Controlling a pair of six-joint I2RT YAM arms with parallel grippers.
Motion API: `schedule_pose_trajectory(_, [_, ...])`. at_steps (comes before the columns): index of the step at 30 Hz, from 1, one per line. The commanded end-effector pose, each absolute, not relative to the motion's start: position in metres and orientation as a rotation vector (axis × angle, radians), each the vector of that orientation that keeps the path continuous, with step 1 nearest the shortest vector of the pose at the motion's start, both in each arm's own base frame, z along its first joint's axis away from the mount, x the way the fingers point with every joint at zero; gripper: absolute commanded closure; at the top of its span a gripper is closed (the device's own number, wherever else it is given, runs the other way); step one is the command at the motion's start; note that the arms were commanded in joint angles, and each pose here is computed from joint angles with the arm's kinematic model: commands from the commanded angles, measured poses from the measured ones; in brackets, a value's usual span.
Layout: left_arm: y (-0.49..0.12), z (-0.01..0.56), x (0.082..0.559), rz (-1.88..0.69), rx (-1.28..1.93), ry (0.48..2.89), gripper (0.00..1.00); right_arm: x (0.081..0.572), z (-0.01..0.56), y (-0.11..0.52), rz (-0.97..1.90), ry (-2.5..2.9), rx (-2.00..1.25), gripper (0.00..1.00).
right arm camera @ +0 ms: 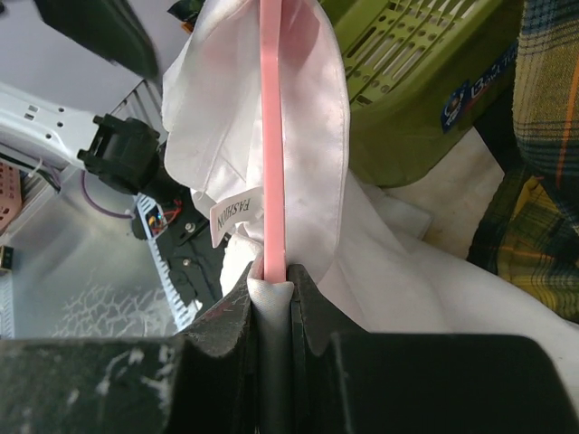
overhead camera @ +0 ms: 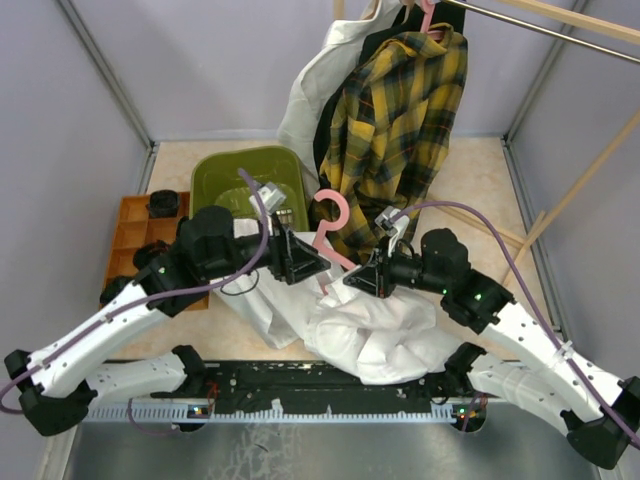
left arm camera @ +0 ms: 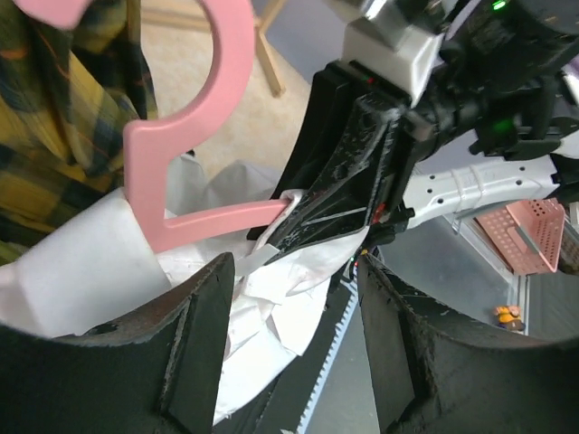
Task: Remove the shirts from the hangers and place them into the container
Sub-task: Remove the shirt from the hanger.
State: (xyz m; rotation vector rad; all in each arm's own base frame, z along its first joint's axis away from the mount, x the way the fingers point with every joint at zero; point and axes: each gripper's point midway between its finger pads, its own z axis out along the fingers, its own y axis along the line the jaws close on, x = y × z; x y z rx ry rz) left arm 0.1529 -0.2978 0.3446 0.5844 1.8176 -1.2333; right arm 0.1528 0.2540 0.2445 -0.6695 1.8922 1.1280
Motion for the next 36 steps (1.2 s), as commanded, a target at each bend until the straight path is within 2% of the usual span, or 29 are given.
schedule_pose_trajectory(1, [-0.317,0.327,0.16,-1.249,0.5,1.892,0.37,0.149,0.298,0.258,1.189,1.72,-0.668,1.0])
schedule_pose_trajectory(5, [-0.297,0.291,0.188,-1.028,0.288,2.044,0.36,0.145,0.303,0.256,1.195,1.708,-0.677,1.0])
schedule_pose_trajectory(10, [-0.257,0.288,0.206,-0.829,0.119,2.026,0.35,0.137,0.306,0.252,1.21,1.704,-0.687,1.0])
schedule_pose_trajectory(14, [-0.254,0.306,0.205,-0.881,0.113,1.931,0.33,0.129,0.305,0.253,1.251,1.702,-0.717,1.0])
schedule_pose_trajectory(25, [-0.308,0.321,0.177,-1.156,0.425,1.859,0.34,0.117,0.29,0.26,1.315,1.763,-0.803,1.0])
schedule_pose_trajectory(33, [-0.313,0.321,0.181,-1.133,0.437,1.867,0.35,0.112,0.287,0.264,1.341,1.763,-0.839,1.0])
schedule_pose_trajectory(36, [-0.311,0.335,0.179,-1.152,0.426,1.846,0.35,0.126,0.281,0.26,1.26,1.809,-0.771,1.0])
